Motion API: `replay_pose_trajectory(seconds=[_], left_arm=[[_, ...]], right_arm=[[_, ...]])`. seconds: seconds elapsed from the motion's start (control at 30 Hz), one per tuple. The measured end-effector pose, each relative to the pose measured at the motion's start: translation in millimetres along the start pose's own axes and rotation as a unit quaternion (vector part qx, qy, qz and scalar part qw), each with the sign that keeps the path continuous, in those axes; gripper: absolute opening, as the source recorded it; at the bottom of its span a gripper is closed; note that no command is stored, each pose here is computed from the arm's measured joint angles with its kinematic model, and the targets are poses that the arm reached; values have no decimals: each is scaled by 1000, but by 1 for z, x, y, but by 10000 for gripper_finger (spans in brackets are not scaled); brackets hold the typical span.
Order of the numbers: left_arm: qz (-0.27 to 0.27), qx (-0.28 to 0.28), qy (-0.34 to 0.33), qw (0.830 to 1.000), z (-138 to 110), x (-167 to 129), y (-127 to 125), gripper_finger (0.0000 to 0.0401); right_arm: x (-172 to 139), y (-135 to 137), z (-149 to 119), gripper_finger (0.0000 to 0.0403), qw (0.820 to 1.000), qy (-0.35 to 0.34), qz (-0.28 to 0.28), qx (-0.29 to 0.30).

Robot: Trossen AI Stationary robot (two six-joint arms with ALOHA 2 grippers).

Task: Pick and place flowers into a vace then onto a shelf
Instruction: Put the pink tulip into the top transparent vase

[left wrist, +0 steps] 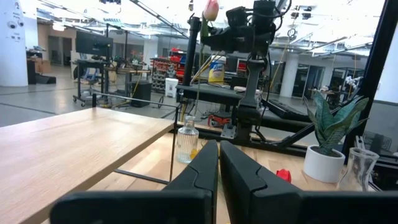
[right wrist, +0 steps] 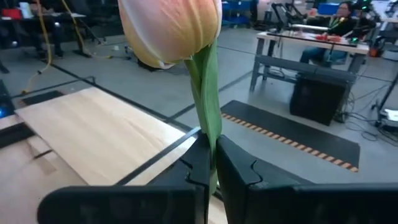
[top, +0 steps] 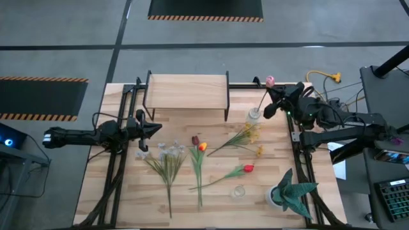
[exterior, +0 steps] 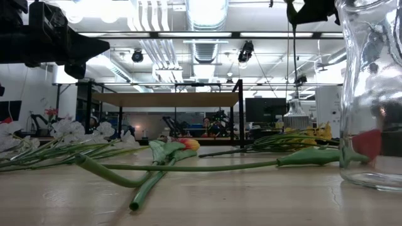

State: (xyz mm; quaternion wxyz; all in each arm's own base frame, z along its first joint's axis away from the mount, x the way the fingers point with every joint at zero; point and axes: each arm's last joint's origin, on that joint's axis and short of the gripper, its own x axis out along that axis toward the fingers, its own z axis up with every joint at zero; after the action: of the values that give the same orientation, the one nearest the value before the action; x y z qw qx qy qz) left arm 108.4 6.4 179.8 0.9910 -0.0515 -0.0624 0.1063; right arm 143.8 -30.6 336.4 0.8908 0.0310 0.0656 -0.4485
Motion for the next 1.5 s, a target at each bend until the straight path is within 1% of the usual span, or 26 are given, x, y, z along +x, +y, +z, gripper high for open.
replay_pose_trajectory(seconds=[0.13, 0.4, 0.67, 0.87, 0.97, 1.1, 1.17, 1.23, 1.3, 1.37, 1.5], left_arm=[[0, 0, 0, 1000, 0, 0, 0, 0], [0, 0, 0, 1000, 0, 0, 0, 0], [0, 0, 0, 1000, 0, 0, 0, 0], [0, 0, 0, 1000, 0, 0, 0, 0], [0, 0, 0, 1000, 0, 0, 0, 0], [0, 0, 0, 1000, 0, 0, 0, 0], [0, 0, 0, 1000, 0, 0, 0, 0], [0, 0, 0, 1000, 0, 0, 0, 0], [0, 0, 0, 1000, 0, 0, 0, 0], [0, 0, 0, 1000, 0, 0, 0, 0], [0, 0, 0, 1000, 0, 0, 0, 0]], right_arm=[[5, -1, -5, 12, 1000, -4, -14, 4], [9, 1, -17, 12, 1000, 4, -19, -1], [17, 3, -57, 12, 999, 37, -28, 19], [24, 5, -86, 13, 999, 21, -24, 42], [25, 5, -94, 13, 998, 14, -23, 51], [25, 5, -100, 17, 999, 18, -24, 42], [25, 5, -100, 30, 999, 19, -21, 42], [25, 5, -100, 52, 999, 21, -9, 44], [25, 6, -100, 82, 999, 24, 0, 45], [25, 7, -100, 116, 999, 25, 8, 34], [24, 5, -99, 181, 999, 21, 10, 30]])
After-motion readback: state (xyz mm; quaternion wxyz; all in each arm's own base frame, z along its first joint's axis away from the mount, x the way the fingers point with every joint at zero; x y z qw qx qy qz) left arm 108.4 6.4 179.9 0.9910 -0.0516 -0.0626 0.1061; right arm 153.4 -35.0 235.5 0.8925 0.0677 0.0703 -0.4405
